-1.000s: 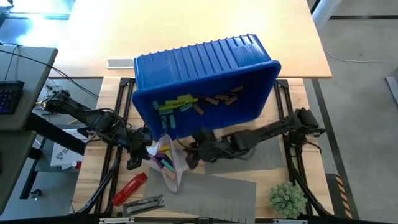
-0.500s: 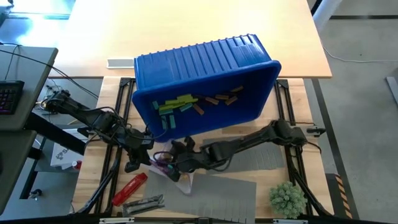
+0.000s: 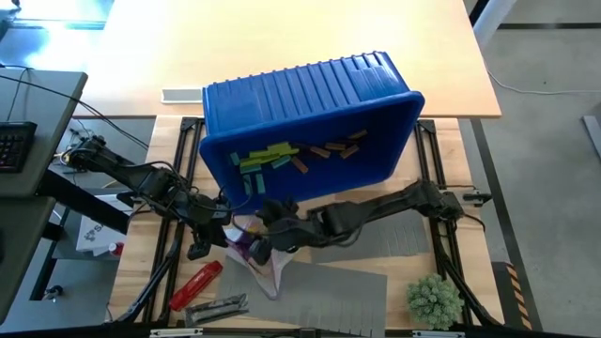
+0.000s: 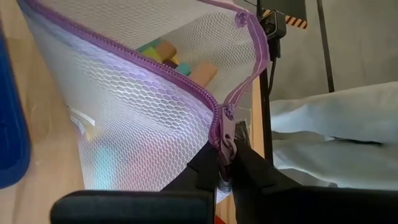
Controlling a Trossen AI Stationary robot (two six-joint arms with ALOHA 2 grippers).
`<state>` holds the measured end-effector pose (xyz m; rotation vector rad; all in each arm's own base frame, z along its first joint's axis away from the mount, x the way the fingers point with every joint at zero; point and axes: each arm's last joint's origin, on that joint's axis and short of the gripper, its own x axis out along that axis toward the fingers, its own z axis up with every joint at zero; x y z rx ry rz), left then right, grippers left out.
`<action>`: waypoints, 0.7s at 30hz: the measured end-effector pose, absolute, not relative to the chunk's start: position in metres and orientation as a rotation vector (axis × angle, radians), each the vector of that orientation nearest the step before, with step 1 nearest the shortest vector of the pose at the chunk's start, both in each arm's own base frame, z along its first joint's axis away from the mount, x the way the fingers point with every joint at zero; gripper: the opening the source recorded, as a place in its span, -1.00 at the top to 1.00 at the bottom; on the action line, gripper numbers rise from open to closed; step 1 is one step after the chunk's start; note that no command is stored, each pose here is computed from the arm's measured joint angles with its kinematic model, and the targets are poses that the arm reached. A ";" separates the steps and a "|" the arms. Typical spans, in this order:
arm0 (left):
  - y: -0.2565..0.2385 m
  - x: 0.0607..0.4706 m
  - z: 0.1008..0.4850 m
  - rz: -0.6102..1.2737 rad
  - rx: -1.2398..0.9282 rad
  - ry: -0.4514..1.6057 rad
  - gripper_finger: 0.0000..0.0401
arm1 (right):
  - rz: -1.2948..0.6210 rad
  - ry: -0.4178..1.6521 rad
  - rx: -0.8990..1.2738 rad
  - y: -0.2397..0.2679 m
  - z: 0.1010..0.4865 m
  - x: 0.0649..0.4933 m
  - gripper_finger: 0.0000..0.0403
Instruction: Sort blocks
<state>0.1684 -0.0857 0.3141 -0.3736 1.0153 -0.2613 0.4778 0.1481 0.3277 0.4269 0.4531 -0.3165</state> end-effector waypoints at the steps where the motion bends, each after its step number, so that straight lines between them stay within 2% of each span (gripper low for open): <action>1: -0.086 0.168 0.314 -0.262 -0.372 1.014 1.00 | -0.326 0.444 0.414 0.147 0.339 0.475 -0.37; 7: -0.086 0.169 0.314 -0.271 -0.355 1.009 1.00 | -0.476 0.414 0.431 0.129 0.380 0.439 -0.38; 11: -0.086 0.169 0.314 -0.275 -0.346 1.008 1.00 | -0.583 0.537 0.445 0.115 0.383 0.408 -0.38; 17: -0.086 0.169 0.314 -0.283 -0.330 1.005 1.00 | -0.821 0.785 0.439 0.100 0.351 0.376 -0.39; 21: -0.086 0.169 0.314 -0.279 -0.330 1.004 1.00 | -0.932 0.883 0.472 0.083 0.307 0.379 -0.39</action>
